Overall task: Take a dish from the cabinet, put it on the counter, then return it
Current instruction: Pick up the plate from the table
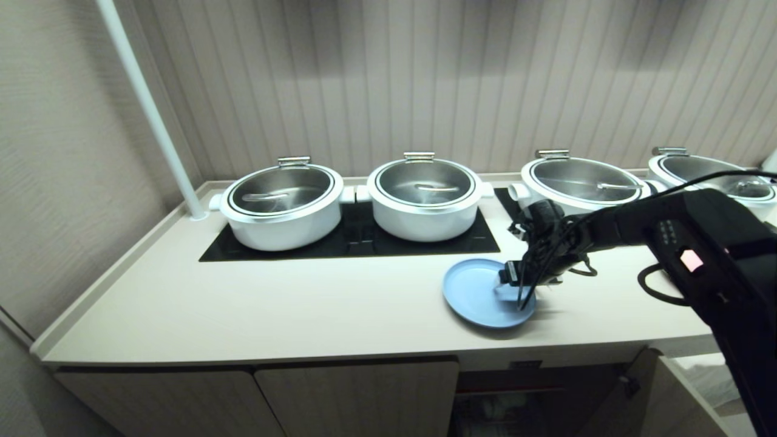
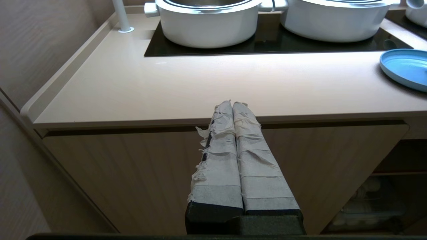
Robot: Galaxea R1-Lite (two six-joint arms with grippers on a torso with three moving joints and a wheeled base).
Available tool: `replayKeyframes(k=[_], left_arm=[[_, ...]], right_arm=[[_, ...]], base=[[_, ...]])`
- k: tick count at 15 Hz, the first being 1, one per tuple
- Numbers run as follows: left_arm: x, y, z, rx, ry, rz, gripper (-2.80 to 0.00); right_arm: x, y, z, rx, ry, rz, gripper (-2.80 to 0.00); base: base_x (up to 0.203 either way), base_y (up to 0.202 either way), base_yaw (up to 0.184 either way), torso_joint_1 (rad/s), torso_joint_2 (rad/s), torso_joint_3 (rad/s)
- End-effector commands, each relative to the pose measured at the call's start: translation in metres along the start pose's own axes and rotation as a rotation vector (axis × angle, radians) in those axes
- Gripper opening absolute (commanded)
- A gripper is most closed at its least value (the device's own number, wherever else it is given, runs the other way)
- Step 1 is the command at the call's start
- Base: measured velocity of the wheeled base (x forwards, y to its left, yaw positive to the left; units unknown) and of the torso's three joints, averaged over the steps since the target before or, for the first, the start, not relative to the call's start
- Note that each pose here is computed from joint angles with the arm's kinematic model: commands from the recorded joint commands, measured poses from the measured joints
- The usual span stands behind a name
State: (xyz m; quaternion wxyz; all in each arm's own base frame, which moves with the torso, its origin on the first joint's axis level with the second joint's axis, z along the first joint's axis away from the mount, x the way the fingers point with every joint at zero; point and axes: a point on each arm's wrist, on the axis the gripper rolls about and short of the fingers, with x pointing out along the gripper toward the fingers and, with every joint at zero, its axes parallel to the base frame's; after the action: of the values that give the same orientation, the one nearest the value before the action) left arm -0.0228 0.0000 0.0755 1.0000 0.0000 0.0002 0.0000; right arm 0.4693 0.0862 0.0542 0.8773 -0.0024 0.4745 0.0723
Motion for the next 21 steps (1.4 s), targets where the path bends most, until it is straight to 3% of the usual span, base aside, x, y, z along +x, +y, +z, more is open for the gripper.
replayKeyframes(k=[1,21], left_arm=[[0.0,0.0,0.0,0.0,0.0,0.0,-2.8],[0.0,0.0,0.0,0.0,0.0,0.0,-2.8]], right_arm=[[0.0048,-0.0003,-0.002,-0.001,0.01,-0.002,0.0],[0.007,-0.0006,0.0013,0.0,-0.002,-0.003,0.0]], base=[[0.0,0.0,0.0,0.0,0.0,0.0],[0.0,0.0,0.0,0.0,0.0,0.0]])
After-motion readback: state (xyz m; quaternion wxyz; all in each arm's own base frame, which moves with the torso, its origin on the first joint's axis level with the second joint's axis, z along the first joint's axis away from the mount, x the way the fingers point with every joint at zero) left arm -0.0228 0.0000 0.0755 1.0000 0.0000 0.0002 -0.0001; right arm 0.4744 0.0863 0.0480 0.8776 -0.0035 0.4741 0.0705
